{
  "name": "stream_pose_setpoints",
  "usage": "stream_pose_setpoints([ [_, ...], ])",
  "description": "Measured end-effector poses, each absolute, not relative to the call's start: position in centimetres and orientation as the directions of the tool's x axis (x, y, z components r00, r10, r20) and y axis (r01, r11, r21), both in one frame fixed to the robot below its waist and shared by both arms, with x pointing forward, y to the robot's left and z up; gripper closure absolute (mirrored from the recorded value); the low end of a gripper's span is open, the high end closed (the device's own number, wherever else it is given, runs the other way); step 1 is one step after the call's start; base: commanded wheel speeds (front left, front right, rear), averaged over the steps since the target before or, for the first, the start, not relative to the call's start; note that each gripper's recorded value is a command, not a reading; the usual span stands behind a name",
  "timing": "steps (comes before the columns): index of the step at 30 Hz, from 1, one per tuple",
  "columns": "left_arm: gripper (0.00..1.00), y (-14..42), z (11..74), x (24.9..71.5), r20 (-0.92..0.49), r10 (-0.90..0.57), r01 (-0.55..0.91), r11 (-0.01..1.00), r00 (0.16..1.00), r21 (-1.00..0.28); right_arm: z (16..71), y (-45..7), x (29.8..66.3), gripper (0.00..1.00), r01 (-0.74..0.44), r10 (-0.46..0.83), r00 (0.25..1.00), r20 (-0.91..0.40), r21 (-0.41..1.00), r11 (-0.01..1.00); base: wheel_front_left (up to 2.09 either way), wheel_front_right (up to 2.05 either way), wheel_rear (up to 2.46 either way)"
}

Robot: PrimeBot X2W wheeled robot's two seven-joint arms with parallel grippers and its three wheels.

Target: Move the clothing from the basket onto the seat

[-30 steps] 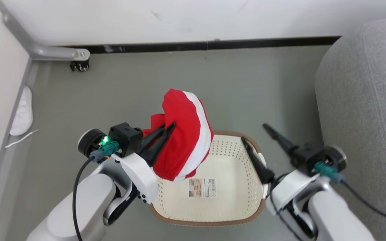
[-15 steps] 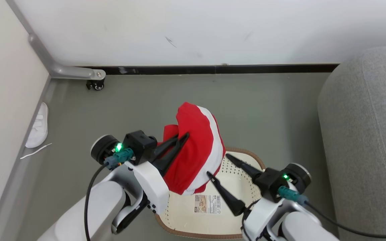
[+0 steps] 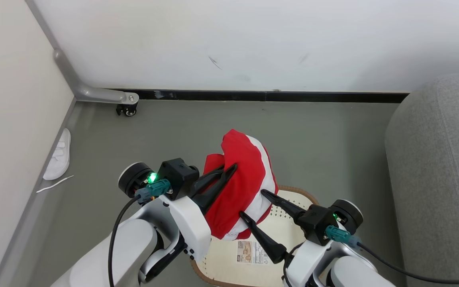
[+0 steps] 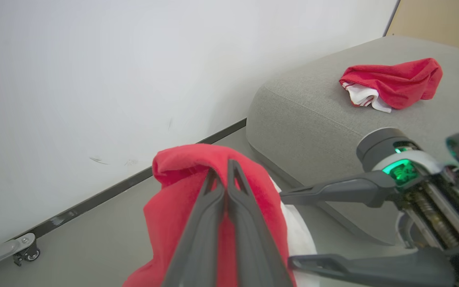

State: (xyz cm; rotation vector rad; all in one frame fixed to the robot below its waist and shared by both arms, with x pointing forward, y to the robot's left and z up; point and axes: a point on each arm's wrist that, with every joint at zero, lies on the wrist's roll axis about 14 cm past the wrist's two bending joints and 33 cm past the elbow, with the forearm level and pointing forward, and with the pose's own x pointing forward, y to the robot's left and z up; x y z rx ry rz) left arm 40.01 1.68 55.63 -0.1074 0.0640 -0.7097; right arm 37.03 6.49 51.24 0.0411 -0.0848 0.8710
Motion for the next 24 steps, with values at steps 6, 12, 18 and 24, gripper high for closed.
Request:
stream_pose_setpoints([
  [6,1.00,1.3,56.3,39.6,-0.016,-0.665,0.658,0.742,0.747,-0.131,51.4,6.9,37.0,0.00,-0.775,0.772,0.628,0.097,-0.003,0.632,0.00,0.00,0.00],
  [12,1.00,0.5,57.1,39.2,0.008,-0.683,0.673,0.719,0.731,-0.173,51.4,7.0,37.2,0.00,-0.777,0.773,0.626,0.097,-0.003,0.630,0.00,0.00,0.00],
  [18,1.00,-0.7,57.4,38.2,0.021,-0.707,0.692,0.684,0.707,-0.231,52.0,7.0,37.9,0.00,-0.776,0.773,0.624,0.111,-0.021,0.630,0.00,0.00,0.00],
  [24,1.00,-1.0,57.4,37.6,0.018,-0.717,0.698,0.673,0.697,-0.245,52.3,7.2,38.0,0.35,-0.781,0.778,0.617,0.119,-0.030,0.624,0.00,0.00,0.00],
])
